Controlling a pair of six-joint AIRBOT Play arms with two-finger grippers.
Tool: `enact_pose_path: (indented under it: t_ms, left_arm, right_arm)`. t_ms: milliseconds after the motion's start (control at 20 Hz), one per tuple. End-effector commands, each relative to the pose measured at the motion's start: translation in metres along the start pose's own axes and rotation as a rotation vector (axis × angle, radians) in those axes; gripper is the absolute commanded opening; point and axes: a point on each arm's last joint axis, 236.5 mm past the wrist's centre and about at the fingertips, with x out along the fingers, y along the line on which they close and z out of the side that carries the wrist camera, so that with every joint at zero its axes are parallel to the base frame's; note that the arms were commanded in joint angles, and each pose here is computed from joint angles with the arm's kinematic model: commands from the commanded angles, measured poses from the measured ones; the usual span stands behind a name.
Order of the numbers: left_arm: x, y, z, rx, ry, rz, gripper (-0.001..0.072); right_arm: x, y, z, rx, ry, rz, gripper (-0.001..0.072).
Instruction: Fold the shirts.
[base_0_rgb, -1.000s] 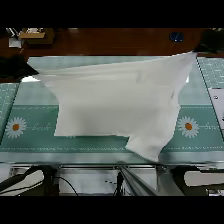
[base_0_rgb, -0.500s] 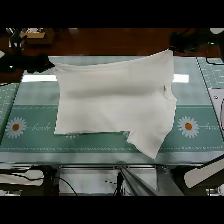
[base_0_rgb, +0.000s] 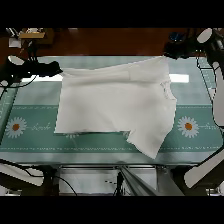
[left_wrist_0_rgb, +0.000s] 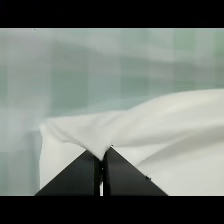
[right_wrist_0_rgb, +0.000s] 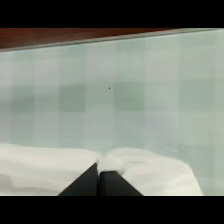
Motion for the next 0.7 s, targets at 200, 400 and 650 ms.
enact_pose_path:
  t_ms: [200,400,650]
  left_arm:
    - [-0.050,0.004,-0.047,0.049,0.320,-0.061,0.0022]
    - [-0.053,0.004,-0.061,-0.044,0.384,-0.067,0.0022]
    - [-0.032,0.000,-0.082,-0.038,0.464,-0.073,0.0022]
  right_arm:
    - [-0.053,-0.021,-0.065,0.050,0.304,-0.005,0.0024]
    - [-0.056,-0.028,-0.096,0.045,0.437,-0.056,0.0024]
    - [-0.031,-0.017,-0.118,0.048,0.523,-0.070,0.0024]
